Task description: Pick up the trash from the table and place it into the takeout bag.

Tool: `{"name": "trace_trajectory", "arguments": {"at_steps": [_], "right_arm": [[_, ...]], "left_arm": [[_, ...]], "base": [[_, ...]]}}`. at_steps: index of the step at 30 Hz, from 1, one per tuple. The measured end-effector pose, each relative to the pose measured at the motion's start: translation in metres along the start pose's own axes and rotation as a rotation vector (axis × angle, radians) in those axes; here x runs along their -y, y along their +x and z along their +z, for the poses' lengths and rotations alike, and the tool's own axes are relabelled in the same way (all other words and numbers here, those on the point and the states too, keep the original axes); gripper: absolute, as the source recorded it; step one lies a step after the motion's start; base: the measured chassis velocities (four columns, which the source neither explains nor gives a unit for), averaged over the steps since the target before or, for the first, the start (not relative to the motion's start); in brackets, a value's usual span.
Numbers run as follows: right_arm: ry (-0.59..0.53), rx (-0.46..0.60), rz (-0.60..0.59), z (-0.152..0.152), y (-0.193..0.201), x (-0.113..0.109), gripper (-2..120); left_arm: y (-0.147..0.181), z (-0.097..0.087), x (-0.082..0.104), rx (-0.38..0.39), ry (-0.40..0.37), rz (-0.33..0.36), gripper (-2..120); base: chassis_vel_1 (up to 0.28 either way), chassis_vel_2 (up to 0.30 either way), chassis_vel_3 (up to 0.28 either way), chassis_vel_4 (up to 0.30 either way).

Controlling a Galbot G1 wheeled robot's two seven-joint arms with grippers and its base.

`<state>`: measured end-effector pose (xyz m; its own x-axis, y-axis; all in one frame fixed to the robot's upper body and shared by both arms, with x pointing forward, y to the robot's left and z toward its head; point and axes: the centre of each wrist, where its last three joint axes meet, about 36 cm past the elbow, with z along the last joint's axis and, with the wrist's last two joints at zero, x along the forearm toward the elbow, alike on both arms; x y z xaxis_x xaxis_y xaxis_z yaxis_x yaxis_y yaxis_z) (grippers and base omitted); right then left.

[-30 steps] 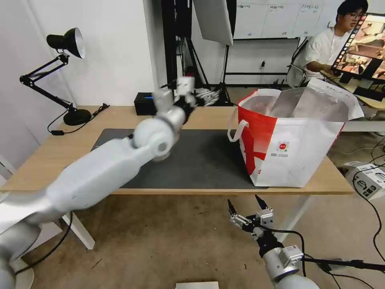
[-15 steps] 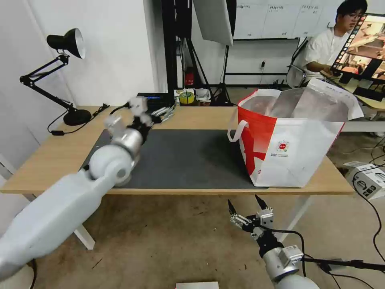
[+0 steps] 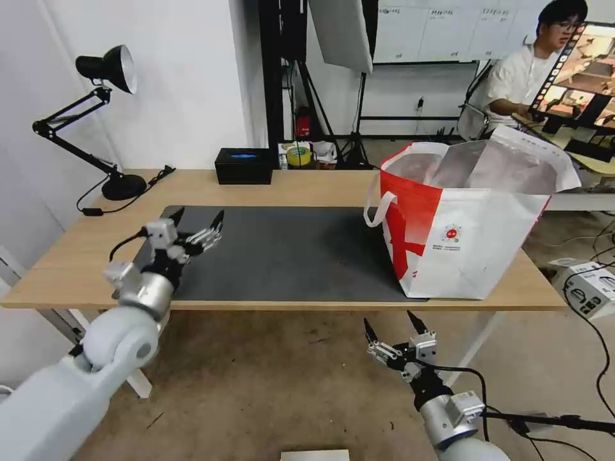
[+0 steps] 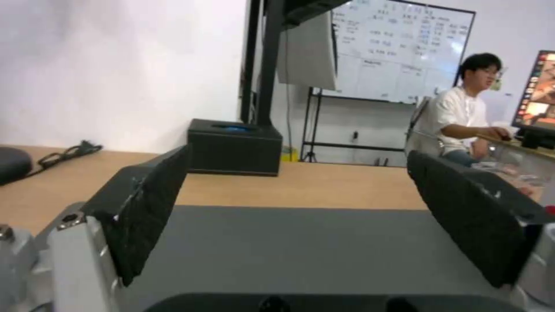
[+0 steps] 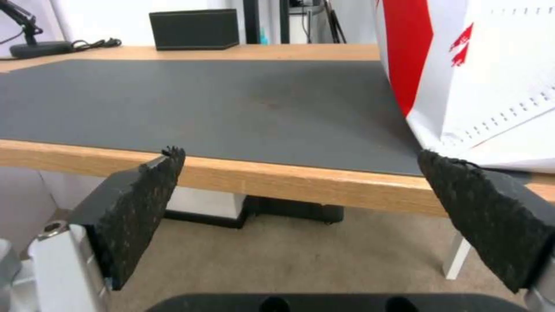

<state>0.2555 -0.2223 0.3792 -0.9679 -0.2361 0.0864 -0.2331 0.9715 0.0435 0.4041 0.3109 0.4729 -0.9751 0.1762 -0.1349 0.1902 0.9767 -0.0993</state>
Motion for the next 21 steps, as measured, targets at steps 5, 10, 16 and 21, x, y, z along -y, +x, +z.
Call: {"name": "trace_trajectory", "arguments": {"at_steps": [5,10,16,21], "right_arm": [[0.0,0.0,0.0,0.0,0.0,0.0,100],[0.0,0.0,0.0,0.0,0.0,0.0,100],[0.0,0.0,0.0,0.0,0.0,0.0,100],[0.0,0.0,0.0,0.0,0.0,0.0,100]], "left_arm": [[0.019,0.017,-0.001,0.004,-0.02,-0.032,100],[0.039,0.031,-0.007,0.006,-0.057,-0.053,100],[0.075,0.047,-0.015,-0.015,-0.07,-0.086,100],[0.098,0.057,-0.011,-0.05,-0.071,-0.099,100]], "base": [[0.0,0.0,0.0,0.0],[0.0,0.0,0.0,0.0],[0.0,0.0,0.0,0.0],[0.0,0.0,0.0,0.0]]}}
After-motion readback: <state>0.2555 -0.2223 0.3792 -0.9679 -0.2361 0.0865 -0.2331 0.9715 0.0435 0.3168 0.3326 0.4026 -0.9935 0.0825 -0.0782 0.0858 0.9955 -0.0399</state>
